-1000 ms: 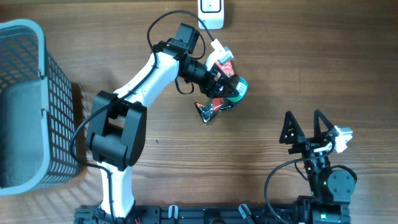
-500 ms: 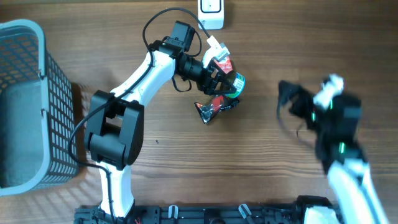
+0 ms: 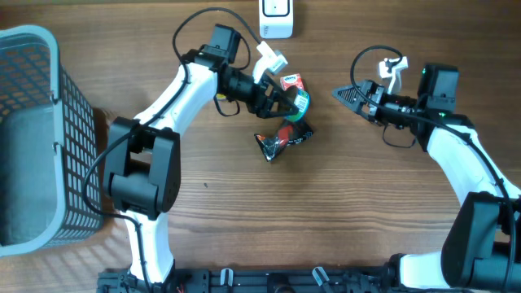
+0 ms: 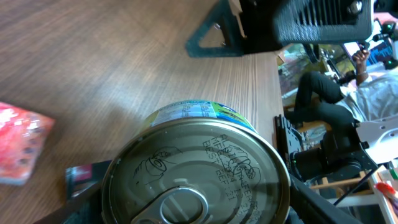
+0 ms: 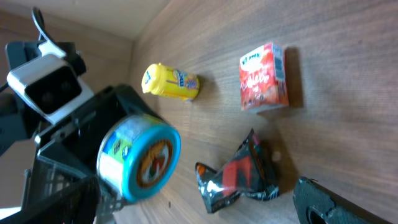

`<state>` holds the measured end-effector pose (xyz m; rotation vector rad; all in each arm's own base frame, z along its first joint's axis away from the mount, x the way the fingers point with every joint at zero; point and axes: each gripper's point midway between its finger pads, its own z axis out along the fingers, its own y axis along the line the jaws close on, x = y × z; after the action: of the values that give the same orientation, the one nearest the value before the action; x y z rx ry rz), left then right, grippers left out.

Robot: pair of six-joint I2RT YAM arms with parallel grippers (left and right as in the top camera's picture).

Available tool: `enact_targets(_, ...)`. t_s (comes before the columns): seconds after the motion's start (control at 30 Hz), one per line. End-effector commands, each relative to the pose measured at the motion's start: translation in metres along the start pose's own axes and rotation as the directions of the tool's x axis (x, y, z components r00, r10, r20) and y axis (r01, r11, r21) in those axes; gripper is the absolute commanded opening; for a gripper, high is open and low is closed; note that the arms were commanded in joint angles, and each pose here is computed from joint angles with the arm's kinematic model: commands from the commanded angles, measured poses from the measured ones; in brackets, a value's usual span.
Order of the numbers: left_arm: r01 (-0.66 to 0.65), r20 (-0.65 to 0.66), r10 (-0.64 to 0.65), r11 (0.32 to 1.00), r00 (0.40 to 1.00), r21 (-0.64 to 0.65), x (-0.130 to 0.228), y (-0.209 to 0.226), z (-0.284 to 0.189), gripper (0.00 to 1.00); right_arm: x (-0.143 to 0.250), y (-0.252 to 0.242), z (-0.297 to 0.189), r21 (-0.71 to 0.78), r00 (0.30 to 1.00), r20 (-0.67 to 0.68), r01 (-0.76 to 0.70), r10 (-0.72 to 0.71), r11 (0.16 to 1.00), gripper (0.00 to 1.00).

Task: Scan the item barcode
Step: 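Move the right gripper in toward the tin can held by the left, then set the tin can on the table and open the left gripper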

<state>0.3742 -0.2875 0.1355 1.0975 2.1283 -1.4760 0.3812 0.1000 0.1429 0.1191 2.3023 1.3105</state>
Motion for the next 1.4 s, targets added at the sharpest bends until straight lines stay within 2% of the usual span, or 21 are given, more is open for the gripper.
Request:
enact_targets(0.0, -0.061, 0.018, 0.062, 0.997, 0.998, -0.054, -0.017, -0.006, -0.014, 0.68, -0.005, 0.001, 0.001, -0.004, 0.998, 0.0, 0.057, -0.057, 0.998, 1.0)
enact_targets(0.1, -0.006, -0.052, -0.005, 0.979, 0.999, -0.205, -0.005, 0.017, -0.013, 0.68, -0.006, -0.003, 0.001, 0.02, 0.998, 0.008, 0.065, -0.065, 0.998, 1.0)
enact_targets(0.23, 0.003, -0.154, -0.079, 0.897, 0.985, -0.442, 0.013, 0.049, -0.013, 0.7, -0.007, -0.004, 0.001, 0.02, 0.998, 0.01, 0.067, -0.067, 0.998, 1.0)
enact_targets(0.4, -0.024, -0.167, -0.107, 0.772, 0.98, -0.635, 0.011, 0.076, -0.018, 0.71, -0.006, -0.004, 0.001, 0.02, 0.998, 0.008, 0.06, -0.06, 0.998, 1.0)
enact_targets(0.53, -0.047, -0.17, -0.107, 0.698, 0.98, -0.715, 0.008, 0.088, -0.027, 0.72, -0.003, -0.005, 0.001, 0.024, 0.999, -0.004, 0.043, -0.043, 0.999, 1.0)
enact_targets(0.73, -0.03, -0.156, -0.127, 0.676, 0.98, -0.736, 0.009, 0.092, -0.032, 0.72, 0.005, -0.007, 0.002, 0.032, 0.998, -0.03, 0.06, -0.059, 0.998, 1.0)
enact_targets(0.9, -0.063, -0.205, -0.094, 0.759, 0.974, -0.648, 0.012, 0.069, -0.003, 0.72, 0.005, -0.015, 0.001, 0.079, 0.998, -0.026, 0.052, -0.051, 0.995, 1.0)
enact_targets(1.03, -0.128, -0.262, -0.046, 0.784, 0.964, -0.607, 0.014, 0.051, 0.023, 0.73, 0.004, -0.024, 0.0, 0.132, 0.999, -0.019, 0.044, -0.042, 0.99, 1.0)
enact_targets(1.27, -0.23, -0.317, 0.027, 0.746, 0.948, -0.624, 0.009, 0.041, 0.046, 0.77, 0.006, -0.037, -0.004, 0.19, 1.0, -0.016, 0.004, -0.001, 0.982, 1.0)
enact_targets(1.37, -0.241, -0.313, 0.046, 0.746, 0.949, -0.621, 0.005, 0.039, 0.051, 0.77, 0.003, -0.063, -0.018, 0.304, 0.992, 0.045, -0.124, 0.115, 0.945, 1.0)
